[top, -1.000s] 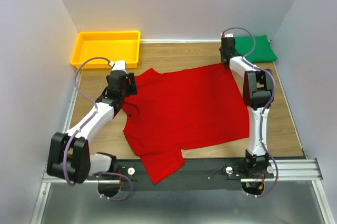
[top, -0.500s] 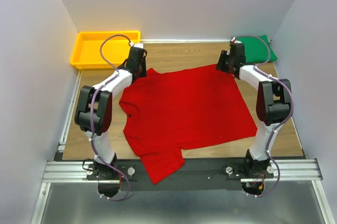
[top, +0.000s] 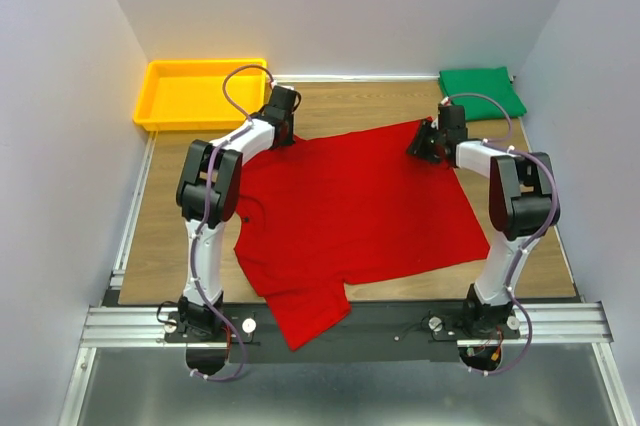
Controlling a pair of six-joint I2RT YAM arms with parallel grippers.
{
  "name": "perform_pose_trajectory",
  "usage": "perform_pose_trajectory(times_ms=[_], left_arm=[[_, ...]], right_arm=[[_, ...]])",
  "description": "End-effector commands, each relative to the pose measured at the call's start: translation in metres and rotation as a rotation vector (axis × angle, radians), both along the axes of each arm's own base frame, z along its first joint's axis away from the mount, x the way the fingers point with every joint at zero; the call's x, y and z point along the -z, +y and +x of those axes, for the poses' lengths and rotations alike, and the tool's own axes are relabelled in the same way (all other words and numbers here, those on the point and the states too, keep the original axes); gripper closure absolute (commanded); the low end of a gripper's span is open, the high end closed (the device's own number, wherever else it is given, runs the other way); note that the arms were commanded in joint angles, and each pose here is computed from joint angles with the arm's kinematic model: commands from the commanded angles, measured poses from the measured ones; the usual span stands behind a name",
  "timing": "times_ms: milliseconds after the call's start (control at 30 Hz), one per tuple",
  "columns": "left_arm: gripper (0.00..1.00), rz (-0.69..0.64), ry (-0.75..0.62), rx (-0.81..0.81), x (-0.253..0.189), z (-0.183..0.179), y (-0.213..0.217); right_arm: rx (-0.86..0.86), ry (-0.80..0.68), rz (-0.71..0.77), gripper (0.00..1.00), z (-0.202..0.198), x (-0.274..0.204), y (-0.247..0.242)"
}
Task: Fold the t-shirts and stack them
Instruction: Flatten the tshirt out
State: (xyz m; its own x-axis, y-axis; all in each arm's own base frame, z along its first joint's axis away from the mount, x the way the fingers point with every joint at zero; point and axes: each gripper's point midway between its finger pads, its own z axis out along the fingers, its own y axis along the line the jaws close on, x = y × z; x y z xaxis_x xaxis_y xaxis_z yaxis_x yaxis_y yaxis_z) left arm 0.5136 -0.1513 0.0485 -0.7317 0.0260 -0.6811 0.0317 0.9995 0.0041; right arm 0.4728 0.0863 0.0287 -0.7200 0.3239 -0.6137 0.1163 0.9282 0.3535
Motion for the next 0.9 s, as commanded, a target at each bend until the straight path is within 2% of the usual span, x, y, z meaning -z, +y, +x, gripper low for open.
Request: perform_pose_trajectory(times_ms=[0,167,433,633,800,867], left_arm=[[0.68,0.021,0.053,0.001,0.016,0.002,0.001],[0.68,0.053,0.121,-0.018,0.04,0.003,0.004],[0.68,0.113,0.156,-0.072,0.045,0.014,0.015],[0.68,0.13,0.134,-0.115,0.038,0.027,0.019],[0.67,0.083,0.051,-0.121,0.012,0.058,0.01],[0.67,0.073,0.065,-0.105,0.02,0.062,0.005]], right_arm=[[0.025,0.063,0.026,0.48,-0.02,0.015,-0.006],[0.1,0.092,0.016,0.48,-0.032,0.024,-0.032],[0.255,0.158,0.03,0.48,-0.059,0.041,-0.078],[0.28,0.155,0.023,0.47,-0.061,0.039,-0.086],[0.29,0.156,0.037,0.47,-0.063,0.038,-0.085],[0.284,0.16,0.044,0.47,-0.065,0.039,-0.084]])
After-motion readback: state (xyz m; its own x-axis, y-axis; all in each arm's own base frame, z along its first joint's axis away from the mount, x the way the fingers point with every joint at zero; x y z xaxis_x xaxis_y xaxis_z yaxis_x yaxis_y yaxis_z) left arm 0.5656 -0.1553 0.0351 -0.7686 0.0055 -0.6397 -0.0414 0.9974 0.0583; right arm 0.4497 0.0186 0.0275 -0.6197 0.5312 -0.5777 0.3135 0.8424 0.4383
